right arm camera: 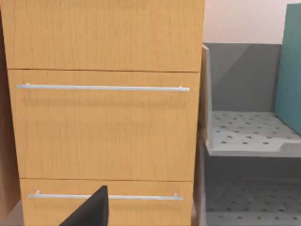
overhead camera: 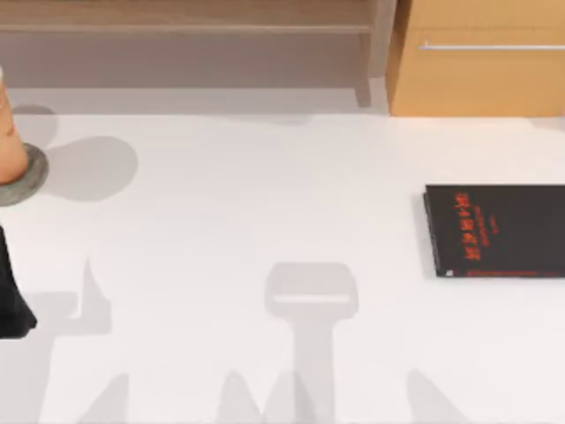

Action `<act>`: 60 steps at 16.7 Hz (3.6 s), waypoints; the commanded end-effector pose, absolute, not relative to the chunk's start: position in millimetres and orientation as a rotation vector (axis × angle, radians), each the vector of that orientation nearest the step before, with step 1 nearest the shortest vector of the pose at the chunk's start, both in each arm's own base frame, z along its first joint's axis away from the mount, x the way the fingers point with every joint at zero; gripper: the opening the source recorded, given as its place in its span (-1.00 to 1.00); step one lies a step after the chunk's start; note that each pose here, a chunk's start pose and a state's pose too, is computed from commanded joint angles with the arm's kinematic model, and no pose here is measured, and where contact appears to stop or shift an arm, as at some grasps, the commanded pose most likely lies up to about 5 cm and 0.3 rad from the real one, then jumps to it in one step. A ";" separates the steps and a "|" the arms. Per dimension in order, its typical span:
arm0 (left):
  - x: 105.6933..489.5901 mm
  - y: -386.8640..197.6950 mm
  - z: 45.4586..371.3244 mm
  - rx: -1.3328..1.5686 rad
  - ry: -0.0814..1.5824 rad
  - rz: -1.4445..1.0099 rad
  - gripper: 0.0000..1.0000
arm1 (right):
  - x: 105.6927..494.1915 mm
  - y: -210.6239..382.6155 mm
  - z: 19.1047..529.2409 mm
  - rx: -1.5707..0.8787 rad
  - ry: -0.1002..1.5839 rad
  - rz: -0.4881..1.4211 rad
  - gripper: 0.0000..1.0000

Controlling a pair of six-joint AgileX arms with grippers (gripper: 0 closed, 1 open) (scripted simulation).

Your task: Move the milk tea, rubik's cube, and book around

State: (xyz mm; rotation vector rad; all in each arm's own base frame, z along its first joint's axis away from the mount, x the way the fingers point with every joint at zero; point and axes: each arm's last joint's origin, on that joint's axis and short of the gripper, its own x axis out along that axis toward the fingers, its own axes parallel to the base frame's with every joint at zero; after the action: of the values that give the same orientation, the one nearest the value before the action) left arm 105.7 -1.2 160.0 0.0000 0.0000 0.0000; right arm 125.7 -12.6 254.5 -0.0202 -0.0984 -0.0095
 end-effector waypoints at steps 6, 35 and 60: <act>105.7 -1.2 160.0 0.000 0.000 0.000 1.00 | 239.1 -53.2 319.9 -0.026 -0.026 -0.007 1.00; 105.7 -1.2 160.0 0.000 0.000 0.000 1.00 | 461.9 -201.7 248.7 -0.022 0.005 -0.007 1.00; 105.7 -1.2 160.0 0.000 0.000 0.000 1.00 | 458.5 -202.9 252.2 -0.021 0.003 -0.010 -1.00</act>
State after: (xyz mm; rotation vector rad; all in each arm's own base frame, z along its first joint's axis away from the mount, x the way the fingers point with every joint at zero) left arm 105.7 -1.2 160.0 0.0000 0.0000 0.0000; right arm 458.5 -202.9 252.2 -0.0212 0.0032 -0.0097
